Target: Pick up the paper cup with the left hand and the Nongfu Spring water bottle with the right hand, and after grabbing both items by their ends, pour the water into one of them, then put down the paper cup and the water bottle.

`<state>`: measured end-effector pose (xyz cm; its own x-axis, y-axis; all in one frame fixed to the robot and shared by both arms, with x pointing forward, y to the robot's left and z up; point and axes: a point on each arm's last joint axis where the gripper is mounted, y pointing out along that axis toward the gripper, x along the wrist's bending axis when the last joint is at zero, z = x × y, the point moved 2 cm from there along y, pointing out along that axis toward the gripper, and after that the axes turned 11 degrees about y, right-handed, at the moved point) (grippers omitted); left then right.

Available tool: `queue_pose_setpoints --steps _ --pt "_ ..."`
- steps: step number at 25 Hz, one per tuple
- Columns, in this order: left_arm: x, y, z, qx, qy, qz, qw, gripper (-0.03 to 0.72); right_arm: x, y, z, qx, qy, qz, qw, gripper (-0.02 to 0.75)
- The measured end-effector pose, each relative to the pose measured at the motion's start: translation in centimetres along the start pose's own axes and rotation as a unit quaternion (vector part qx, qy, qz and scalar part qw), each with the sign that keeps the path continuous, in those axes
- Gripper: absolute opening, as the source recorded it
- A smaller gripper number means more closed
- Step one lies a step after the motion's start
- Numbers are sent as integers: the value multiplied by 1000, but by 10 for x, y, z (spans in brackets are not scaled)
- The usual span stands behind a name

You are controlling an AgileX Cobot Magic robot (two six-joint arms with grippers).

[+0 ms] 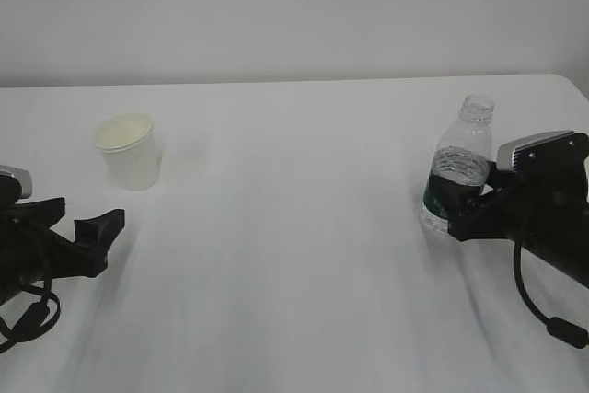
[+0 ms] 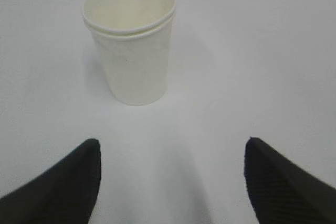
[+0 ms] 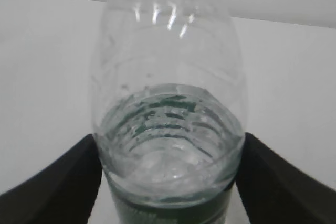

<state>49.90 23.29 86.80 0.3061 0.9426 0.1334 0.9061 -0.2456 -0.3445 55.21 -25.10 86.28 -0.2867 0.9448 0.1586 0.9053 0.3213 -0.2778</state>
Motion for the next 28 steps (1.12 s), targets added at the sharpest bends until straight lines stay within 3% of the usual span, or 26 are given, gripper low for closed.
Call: queue_pose_setpoints --steps 7,16,28 --pt "0 0 0 0 0 0 1000 610 -5 14 19 23 7 -2 1000 590" --pt "0 0 0 0 0 1 1000 599 -7 28 10 2 1 -8 1000 590" --pt "0 0 0 0 0 1 1000 593 -8 36 25 19 1 -19 1000 590"
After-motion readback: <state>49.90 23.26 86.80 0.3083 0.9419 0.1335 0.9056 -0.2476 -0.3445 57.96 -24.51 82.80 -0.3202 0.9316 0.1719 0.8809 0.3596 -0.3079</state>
